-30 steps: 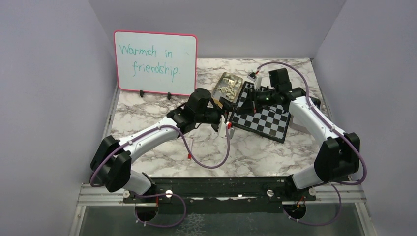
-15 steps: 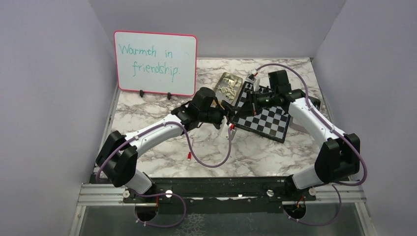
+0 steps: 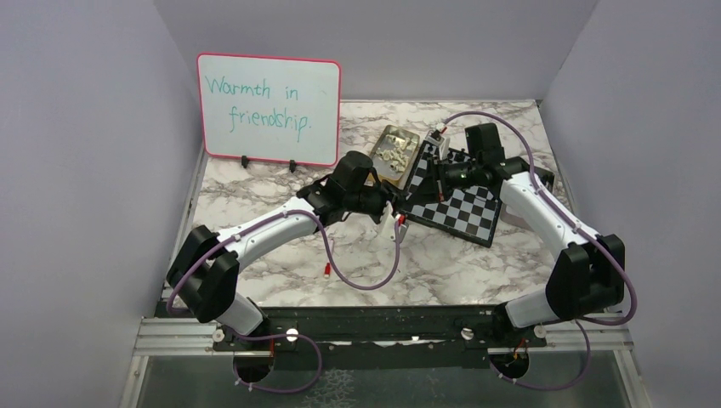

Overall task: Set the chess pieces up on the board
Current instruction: Pick up the chess piece from the storage box.

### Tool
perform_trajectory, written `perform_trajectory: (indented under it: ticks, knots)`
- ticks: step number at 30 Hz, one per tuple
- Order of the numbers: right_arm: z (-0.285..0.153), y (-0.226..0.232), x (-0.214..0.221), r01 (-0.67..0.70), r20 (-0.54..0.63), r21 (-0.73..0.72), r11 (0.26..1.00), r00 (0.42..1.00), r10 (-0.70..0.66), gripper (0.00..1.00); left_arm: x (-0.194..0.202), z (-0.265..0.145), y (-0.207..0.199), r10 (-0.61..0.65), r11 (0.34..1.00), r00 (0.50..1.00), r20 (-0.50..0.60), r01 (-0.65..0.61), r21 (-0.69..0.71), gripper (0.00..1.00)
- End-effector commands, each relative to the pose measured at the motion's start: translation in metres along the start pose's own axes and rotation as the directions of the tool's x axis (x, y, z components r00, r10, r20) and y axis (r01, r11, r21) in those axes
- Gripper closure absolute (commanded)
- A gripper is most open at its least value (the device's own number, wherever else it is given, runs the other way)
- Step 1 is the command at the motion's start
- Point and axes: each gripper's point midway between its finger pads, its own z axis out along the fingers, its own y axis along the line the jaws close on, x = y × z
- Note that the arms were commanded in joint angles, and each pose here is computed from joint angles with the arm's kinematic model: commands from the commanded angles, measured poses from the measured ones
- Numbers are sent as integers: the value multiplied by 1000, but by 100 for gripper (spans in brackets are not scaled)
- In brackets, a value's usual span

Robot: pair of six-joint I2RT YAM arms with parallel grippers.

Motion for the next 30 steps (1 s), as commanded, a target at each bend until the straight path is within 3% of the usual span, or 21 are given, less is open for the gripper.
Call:
perform_trajectory:
  ticks: [1,12,20,26,30]
  knots:
    - [-3,15,-4,70,28,-41,997,997,-69,89,-5,0,4,-11,1000,1000,8,11,1,68]
    - [2,1,-6,21,46,11,1000,999,-21,89,1,8,12,-233,972,972,-14,233,-19,79]
    - [-1,-17,-24,-29,169,145,989,986,4,87,8,10,21,-464,883,885,-33,459,-102,85]
    - [-4,-14,-35,-67,258,152,986,966,26,77,4,13,33,-608,780,793,34,604,-163,86]
    - [-5,-16,-36,-68,257,166,984,966,23,73,-2,17,40,-665,724,742,91,669,-167,86]
